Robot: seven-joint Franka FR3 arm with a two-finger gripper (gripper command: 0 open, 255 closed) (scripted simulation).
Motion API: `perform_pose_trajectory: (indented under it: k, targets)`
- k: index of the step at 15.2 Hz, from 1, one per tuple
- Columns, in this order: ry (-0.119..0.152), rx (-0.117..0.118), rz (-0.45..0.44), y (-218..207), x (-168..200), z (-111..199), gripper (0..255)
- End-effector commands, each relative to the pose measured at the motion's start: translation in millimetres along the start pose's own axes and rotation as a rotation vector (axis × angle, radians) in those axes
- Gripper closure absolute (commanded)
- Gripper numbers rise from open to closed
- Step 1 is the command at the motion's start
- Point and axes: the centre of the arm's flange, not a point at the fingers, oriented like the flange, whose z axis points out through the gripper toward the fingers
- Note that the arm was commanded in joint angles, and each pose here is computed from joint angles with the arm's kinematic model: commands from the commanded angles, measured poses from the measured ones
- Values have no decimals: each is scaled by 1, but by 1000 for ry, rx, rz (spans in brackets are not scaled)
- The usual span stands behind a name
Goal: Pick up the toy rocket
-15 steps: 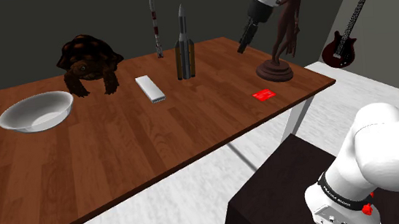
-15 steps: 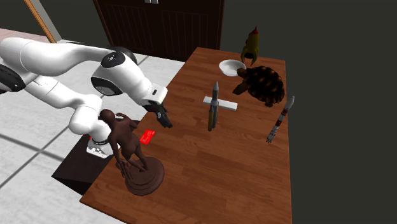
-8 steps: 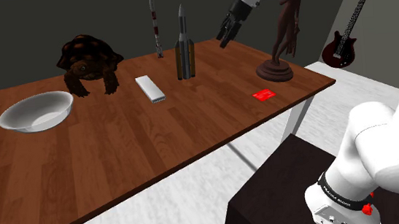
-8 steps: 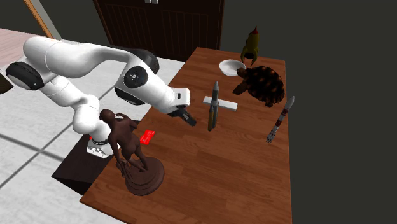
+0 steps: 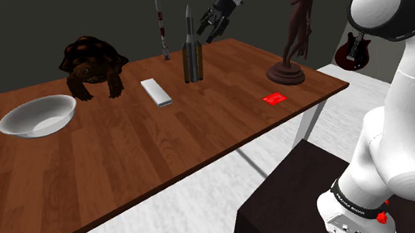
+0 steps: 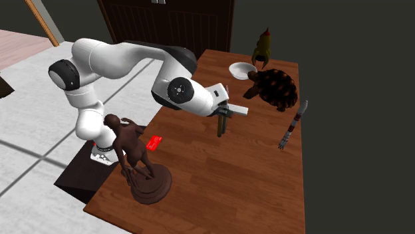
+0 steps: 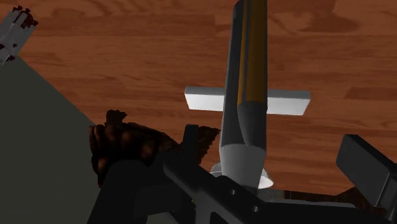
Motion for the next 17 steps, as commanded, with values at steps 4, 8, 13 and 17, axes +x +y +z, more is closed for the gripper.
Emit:
perform_pose_trajectory:
  k: [4,8,13,17]
  targets:
    - [46,35,-79,15,3,23,0]
    - [46,35,-79,13,-11,39,0]
    - [46,35,-79,13,-13,41,255]
    - [46,35,-79,13,-13,41,255]
